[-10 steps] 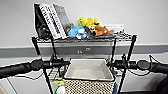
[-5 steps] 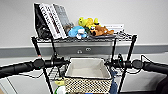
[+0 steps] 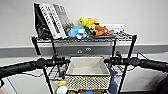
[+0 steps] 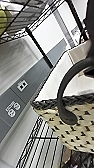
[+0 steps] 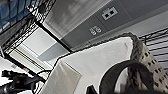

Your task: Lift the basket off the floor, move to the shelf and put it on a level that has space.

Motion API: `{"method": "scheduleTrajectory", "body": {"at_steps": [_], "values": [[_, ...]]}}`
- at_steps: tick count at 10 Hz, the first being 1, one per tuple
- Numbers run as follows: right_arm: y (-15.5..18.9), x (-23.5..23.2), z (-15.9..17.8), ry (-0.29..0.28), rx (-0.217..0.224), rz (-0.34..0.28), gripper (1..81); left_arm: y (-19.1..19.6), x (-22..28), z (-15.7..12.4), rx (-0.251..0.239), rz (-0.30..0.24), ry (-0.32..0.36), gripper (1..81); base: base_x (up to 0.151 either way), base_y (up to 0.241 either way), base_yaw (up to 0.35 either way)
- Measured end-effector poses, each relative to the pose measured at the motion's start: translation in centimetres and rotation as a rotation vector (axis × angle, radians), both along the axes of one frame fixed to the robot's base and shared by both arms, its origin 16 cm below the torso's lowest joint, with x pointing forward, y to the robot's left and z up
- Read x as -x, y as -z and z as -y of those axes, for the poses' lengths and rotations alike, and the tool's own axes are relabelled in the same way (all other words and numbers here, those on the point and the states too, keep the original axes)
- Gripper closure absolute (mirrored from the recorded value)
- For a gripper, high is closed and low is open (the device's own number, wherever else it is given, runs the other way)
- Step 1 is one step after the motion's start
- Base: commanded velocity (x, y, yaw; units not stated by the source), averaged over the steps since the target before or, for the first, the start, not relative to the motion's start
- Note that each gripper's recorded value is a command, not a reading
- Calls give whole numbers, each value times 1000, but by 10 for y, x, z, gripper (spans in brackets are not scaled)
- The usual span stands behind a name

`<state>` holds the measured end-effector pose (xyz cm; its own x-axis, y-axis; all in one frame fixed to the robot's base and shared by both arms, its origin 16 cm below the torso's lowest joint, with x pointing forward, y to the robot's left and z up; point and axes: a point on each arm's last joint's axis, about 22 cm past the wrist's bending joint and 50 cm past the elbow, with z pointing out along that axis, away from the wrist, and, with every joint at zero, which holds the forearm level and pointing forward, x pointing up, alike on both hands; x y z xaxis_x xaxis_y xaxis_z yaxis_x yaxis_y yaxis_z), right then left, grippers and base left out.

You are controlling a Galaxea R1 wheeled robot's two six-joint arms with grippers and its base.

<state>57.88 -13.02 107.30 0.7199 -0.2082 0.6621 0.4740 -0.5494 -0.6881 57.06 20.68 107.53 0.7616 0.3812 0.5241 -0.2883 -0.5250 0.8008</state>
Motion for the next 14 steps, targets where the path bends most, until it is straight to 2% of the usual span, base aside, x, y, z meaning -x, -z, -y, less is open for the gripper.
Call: {"method": "scheduleTrajectory", "body": {"at_steps": [3,6,9,14], "values": [[0,-19,14,45,16,11,811,10,-2,18,-2,-2,20,811,0,0,0],[4,-35,6,57,26,18,811,25,-20,13,-17,-10,-16,811,0,0,0],[9,-54,10,93,42,23,811,31,-39,21,-30,-2,-32,811,0,0,0],[28,-77,13,143,55,5,811,11,-74,17,-61,25,-59,811,0,0,0]]}}
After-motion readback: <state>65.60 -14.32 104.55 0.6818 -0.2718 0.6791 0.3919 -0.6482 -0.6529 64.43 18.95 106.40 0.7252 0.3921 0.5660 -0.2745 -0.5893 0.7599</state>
